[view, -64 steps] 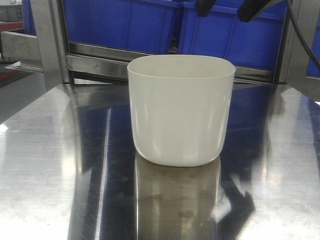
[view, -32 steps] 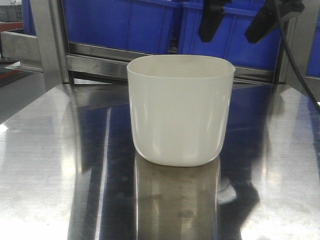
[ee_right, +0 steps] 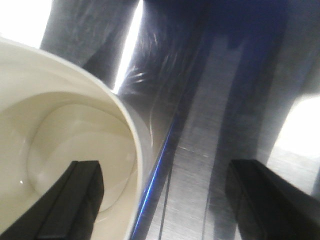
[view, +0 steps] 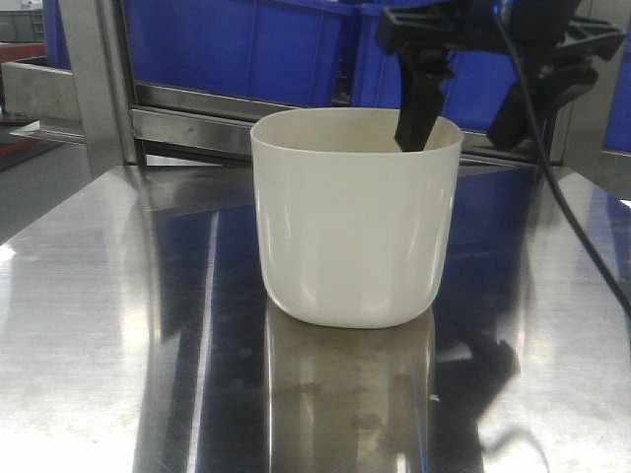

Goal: Move white bin to right shelf second layer
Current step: 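Lower the right gripper into the white bin's rim, then close the right gripper on the rim and lift the bin, then hold the bin in the right gripper and back away from the table, then turn the base and drive along the yellow floor line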

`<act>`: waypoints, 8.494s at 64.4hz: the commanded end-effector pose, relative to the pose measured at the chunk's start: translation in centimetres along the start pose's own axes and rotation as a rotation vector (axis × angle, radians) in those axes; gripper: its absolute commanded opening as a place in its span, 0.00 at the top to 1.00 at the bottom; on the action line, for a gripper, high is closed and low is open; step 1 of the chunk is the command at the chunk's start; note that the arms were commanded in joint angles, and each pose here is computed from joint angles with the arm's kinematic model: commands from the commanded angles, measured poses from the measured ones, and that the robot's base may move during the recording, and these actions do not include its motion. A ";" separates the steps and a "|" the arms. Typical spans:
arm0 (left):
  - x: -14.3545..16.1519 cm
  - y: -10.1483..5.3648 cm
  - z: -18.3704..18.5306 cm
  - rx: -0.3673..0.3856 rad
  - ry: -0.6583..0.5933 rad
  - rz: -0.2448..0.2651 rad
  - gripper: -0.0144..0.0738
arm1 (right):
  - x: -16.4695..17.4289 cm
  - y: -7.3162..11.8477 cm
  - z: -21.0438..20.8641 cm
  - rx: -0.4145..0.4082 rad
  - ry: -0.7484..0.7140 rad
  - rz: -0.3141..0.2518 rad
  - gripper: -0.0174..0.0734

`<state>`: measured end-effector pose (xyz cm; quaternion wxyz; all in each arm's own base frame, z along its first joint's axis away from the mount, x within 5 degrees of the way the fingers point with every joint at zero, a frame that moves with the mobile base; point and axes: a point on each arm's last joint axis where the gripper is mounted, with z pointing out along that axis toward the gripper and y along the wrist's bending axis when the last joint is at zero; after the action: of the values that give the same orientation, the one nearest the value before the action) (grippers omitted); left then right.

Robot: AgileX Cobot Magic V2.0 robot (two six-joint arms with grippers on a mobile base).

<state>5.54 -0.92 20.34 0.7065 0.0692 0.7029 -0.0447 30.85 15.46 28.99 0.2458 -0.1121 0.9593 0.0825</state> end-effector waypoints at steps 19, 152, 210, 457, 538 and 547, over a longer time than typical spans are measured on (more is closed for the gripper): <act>0.4 0.0 0.0 -0.002 -0.062 -0.009 0.74 | -0.9 0.7 1.8 -0.048 -0.008 0.036 0.13; 0.4 0.0 0.0 -0.002 -0.062 -0.009 0.74 | 19.7 -7.4 -18.4 0.099 -1.003 0.110 0.75; 0.4 0.0 0.0 -0.002 -0.062 -0.009 0.74 | 19.7 -7.4 -18.4 0.099 -1.001 0.110 0.75; 0.4 0.0 0.0 -0.002 -0.062 -0.009 0.74 | 19.7 -7.4 -18.3 0.099 -0.997 0.111 0.74; 0.4 0.0 0.0 -0.002 -0.062 -0.009 0.74 | 19.7 -7.4 -18.3 0.099 -0.997 0.111 0.74; 0.4 0.0 0.0 -0.002 -0.062 -0.009 0.74 | 19.7 -7.4 -18.3 0.099 -0.997 0.111 0.74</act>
<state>5.54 -0.92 20.35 0.7071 0.0691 0.7023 -0.0447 7.58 0.92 32.46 0.6247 0.0076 0.7760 0.0866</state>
